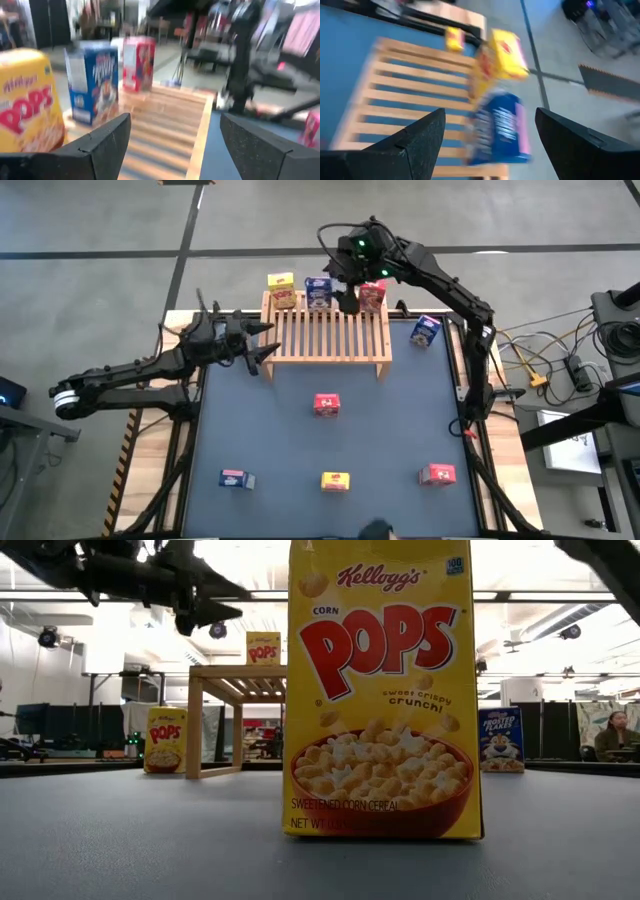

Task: Stack cereal on shelf
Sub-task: Put the top yellow cereal box on the shelf aligned with the other yellow cereal box

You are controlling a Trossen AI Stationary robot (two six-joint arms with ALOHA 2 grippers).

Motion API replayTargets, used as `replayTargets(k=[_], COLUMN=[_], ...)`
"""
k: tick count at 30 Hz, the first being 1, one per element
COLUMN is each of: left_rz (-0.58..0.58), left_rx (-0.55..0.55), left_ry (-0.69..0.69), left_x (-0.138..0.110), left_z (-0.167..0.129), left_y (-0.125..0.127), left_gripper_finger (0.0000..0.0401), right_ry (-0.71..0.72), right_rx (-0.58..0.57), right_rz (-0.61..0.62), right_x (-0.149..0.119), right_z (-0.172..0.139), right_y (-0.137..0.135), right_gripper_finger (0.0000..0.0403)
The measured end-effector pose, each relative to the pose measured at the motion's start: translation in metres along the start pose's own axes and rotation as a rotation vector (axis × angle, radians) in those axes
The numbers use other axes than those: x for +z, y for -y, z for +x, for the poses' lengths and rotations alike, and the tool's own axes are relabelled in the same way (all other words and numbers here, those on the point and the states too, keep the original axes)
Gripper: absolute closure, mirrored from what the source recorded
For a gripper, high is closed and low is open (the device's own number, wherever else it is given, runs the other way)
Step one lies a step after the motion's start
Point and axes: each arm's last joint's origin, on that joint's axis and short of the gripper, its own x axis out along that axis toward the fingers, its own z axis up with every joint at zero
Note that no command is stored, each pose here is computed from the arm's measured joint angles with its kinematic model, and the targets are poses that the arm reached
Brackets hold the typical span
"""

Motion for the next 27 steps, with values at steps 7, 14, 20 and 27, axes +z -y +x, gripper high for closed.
replayTargets(k=[7,14,20,27], left_rz=[0.085,0.111,0.109,0.106], left_rx=[0.194,0.284,0.335,0.387], left_ry=[-0.267,-0.323,-0.344,-0.348], left_x=[0.023,0.031,0.01,-0.007], left_z=[0.004,-0.001,-0.006,-0.022], left_y=[-0.005,-0.006,-0.008,-0.01], left_gripper_finger=[0.0111,0.0111,0.0111,0.0111], right_ry=[0.041,-0.058,-0.155,-0.214], right_rx=[0.065,0.198,0.278,0.24], right_rz=[-0.069,0.006,0.049,0.034], right_x=[0.029,0.032,0.029,0.027], right_z=[-0.044,-0.064,-0.069,-0.064], right_y=[-0.043,-0.076,-0.096,-0.104], right_gripper_finger=[0.0119,0.0134,0.0138,0.0138])
